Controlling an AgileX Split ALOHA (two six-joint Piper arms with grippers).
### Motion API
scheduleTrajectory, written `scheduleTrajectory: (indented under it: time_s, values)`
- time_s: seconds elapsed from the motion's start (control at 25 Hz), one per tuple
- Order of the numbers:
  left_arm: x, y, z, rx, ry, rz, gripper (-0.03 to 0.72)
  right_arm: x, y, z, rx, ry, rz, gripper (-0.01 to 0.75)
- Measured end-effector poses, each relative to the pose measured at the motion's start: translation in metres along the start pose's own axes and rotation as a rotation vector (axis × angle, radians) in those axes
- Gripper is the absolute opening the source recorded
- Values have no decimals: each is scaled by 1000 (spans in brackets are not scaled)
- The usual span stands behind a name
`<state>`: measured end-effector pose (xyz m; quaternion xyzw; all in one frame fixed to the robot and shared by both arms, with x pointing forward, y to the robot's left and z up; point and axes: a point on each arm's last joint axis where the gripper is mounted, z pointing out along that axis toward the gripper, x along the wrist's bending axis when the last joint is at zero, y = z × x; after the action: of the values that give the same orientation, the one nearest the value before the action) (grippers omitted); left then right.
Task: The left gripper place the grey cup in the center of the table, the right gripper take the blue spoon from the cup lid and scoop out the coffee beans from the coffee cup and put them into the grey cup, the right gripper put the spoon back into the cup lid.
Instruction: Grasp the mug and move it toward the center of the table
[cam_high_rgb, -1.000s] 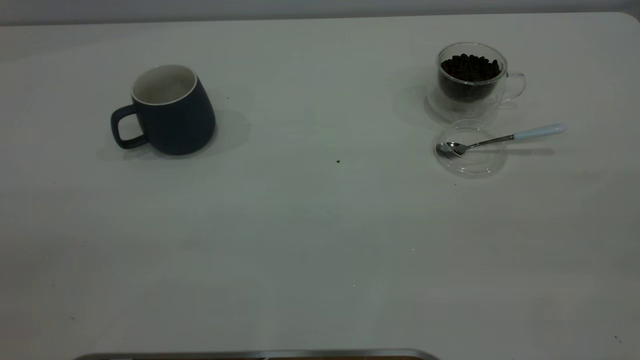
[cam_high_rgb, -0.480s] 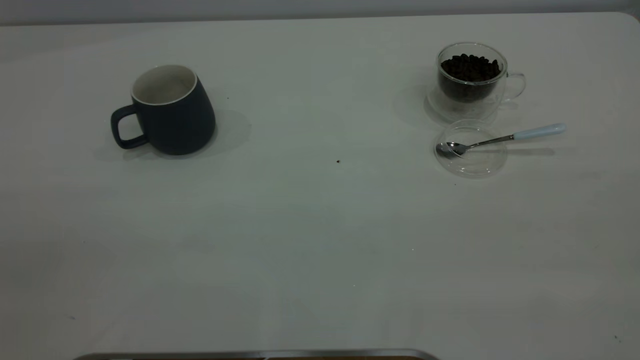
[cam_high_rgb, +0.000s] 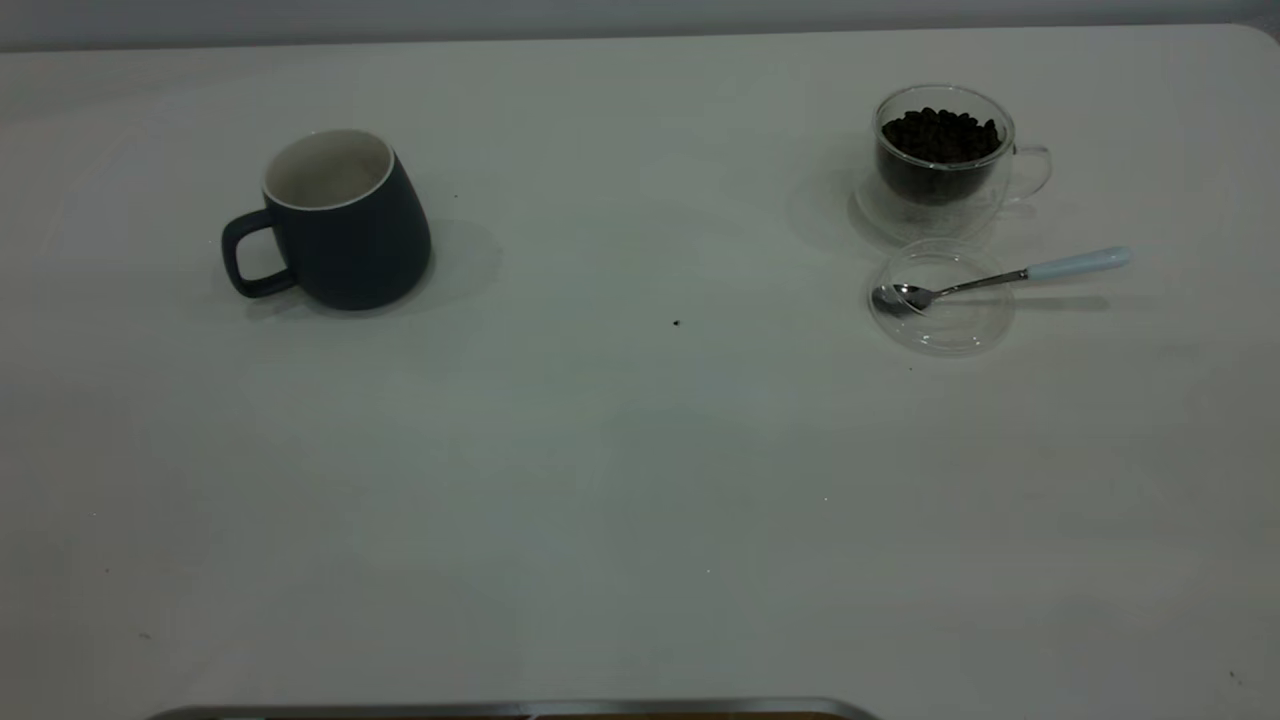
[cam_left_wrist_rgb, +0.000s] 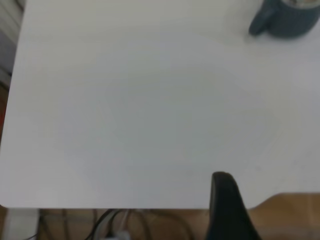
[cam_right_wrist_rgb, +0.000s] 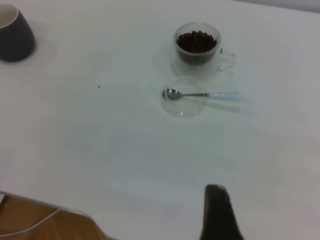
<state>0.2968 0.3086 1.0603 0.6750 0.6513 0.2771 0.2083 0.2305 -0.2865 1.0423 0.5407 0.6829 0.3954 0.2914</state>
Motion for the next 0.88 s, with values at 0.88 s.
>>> scheduleTrajectory:
  time_s: [0.88]
  values:
    - [-8,157,217,327,-211,880,514,0,0,0,0,0,0,523]
